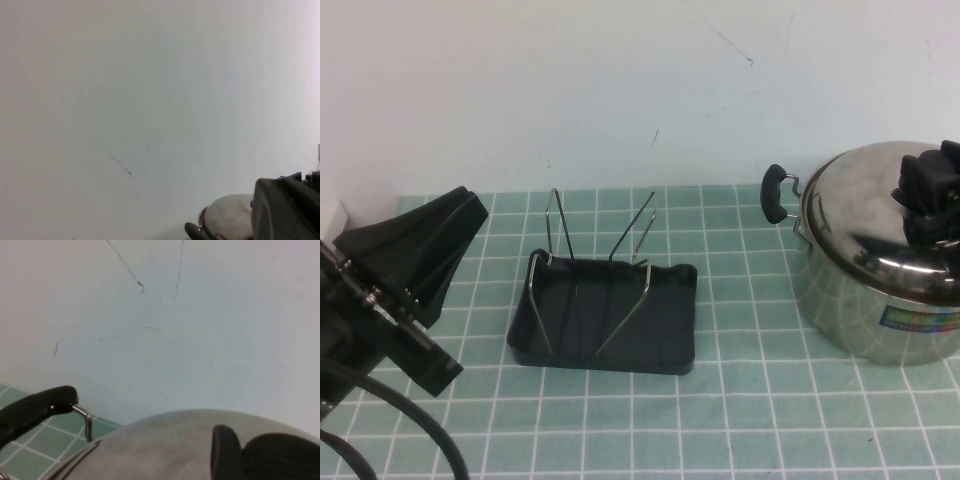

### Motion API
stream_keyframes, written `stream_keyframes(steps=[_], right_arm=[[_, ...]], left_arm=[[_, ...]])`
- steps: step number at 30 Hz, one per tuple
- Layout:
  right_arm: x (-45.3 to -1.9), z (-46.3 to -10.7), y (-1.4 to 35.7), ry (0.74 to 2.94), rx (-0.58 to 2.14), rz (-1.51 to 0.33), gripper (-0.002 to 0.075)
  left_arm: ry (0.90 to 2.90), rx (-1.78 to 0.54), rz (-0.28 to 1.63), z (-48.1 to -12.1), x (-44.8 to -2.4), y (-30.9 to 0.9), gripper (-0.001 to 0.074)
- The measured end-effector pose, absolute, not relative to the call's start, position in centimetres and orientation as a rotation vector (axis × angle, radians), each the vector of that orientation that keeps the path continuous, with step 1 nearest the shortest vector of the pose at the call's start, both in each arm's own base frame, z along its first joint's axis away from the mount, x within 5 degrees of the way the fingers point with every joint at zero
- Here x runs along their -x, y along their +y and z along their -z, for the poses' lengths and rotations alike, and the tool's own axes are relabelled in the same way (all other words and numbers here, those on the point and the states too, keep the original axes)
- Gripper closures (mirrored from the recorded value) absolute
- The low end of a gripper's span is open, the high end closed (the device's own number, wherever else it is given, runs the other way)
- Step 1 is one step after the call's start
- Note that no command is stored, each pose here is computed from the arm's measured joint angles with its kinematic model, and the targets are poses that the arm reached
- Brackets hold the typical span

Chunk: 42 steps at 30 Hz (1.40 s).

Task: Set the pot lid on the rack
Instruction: Open the pot, then hand over the pot lid

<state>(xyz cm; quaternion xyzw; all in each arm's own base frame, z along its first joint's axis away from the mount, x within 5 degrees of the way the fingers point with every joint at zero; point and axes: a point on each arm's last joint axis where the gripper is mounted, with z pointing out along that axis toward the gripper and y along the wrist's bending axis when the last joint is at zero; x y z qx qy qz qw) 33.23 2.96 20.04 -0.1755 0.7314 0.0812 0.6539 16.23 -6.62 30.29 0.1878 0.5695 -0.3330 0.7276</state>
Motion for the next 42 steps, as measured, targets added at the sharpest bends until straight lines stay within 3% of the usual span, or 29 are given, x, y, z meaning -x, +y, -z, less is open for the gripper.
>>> stream_keyframes(steps=[6, 16, 19, 24, 27, 35, 42], right_arm=[[-33.2, -20.1, 3.0, 1.651, 0.398, -0.187, 0.0377], [-32.3, -24.3, 3.5, 1.397, 0.358, -0.263, 0.0377], [-31.2, -26.7, 3.8, 1.323, 0.384, -0.275, 0.0377], [-27.6, -30.6, 7.3, 1.178, 0.605, -0.404, 0.0377], [-24.6, -32.3, 10.7, 1.069, 0.76, -0.513, 0.0377], [-19.0, -33.6, 17.9, 0.93, 0.898, -0.805, 0.0377], [-17.1, -33.4, 20.4, 0.92, 0.942, -0.799, 0.0377]], left_arm=[[1.287, -0.343, 0.832, -30.3, -16.2, -6.6, 0.0738], [1.377, -0.14, 1.335, -30.5, -15.3, -7.4, 0.0729], [1.429, -0.078, 1.443, -30.3, -15.2, -7.6, 0.0634], [1.491, 0.118, 1.673, -30.3, -15.1, -7.6, 0.0239], [1.506, 0.174, 1.735, -30.3, -15.1, -7.6, 0.0101], [1.531, 0.201, 1.771, -30.1, -15.0, -7.7, 0.0046], [1.579, 0.183, 1.795, -29.9, -14.8, -8.0, 0.0043]])
